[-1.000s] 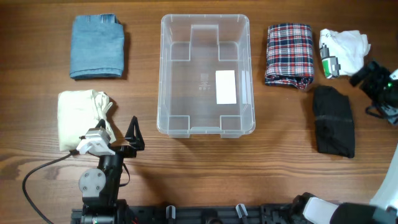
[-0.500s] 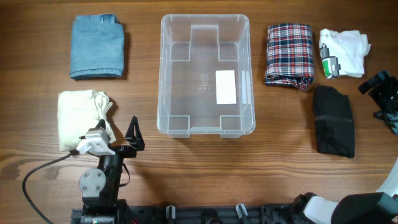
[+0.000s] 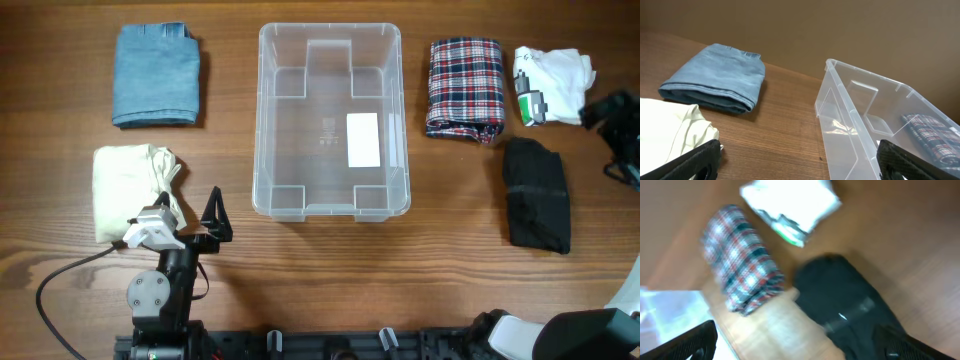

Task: Pack container
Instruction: 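Raise the right gripper and move it over the plaid shirt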

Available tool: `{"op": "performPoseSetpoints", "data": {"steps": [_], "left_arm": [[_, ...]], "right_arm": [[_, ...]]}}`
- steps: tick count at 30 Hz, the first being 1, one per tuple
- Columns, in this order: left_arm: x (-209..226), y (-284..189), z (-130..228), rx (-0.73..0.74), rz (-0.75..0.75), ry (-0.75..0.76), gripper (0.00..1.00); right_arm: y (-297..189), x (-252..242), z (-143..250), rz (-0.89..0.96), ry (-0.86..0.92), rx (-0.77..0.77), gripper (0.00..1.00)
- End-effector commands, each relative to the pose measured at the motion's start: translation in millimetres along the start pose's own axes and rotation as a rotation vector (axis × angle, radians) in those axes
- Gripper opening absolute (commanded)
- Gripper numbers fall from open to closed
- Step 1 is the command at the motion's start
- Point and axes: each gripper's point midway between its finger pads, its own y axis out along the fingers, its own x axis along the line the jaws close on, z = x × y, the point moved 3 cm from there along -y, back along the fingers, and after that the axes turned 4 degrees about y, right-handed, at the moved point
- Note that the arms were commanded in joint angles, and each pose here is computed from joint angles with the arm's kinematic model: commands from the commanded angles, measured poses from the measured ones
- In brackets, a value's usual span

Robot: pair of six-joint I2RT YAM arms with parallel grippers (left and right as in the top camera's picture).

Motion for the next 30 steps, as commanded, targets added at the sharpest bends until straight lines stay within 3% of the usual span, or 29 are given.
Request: {"op": "performPoseSetpoints", "data": {"steps": [1, 10, 24, 26, 30], "left_arm": [[3, 0, 2, 0.005, -0.016, 0.004, 1.00], [3, 0, 2, 0.005, -0.016, 0.005, 1.00], [3, 0, 2, 0.005, -0.016, 0.004, 1.00], [3, 0, 2, 0.005, -0.016, 0.004, 1.00], [3, 0, 2, 0.005, -0.016, 0.004, 1.00]], "right_arm": [[10, 30, 2, -0.176, -0.126, 0.028, 1.00], [51, 74, 3, -0.242, -0.270, 0.032, 1.00], [117, 89, 21, -0.253, -0.418, 0.130, 1.00], [132, 97, 24, -0.272, -0.534, 0.122, 1.00], [156, 95, 25, -0.234, -0.576, 0.119, 1.00]]}}
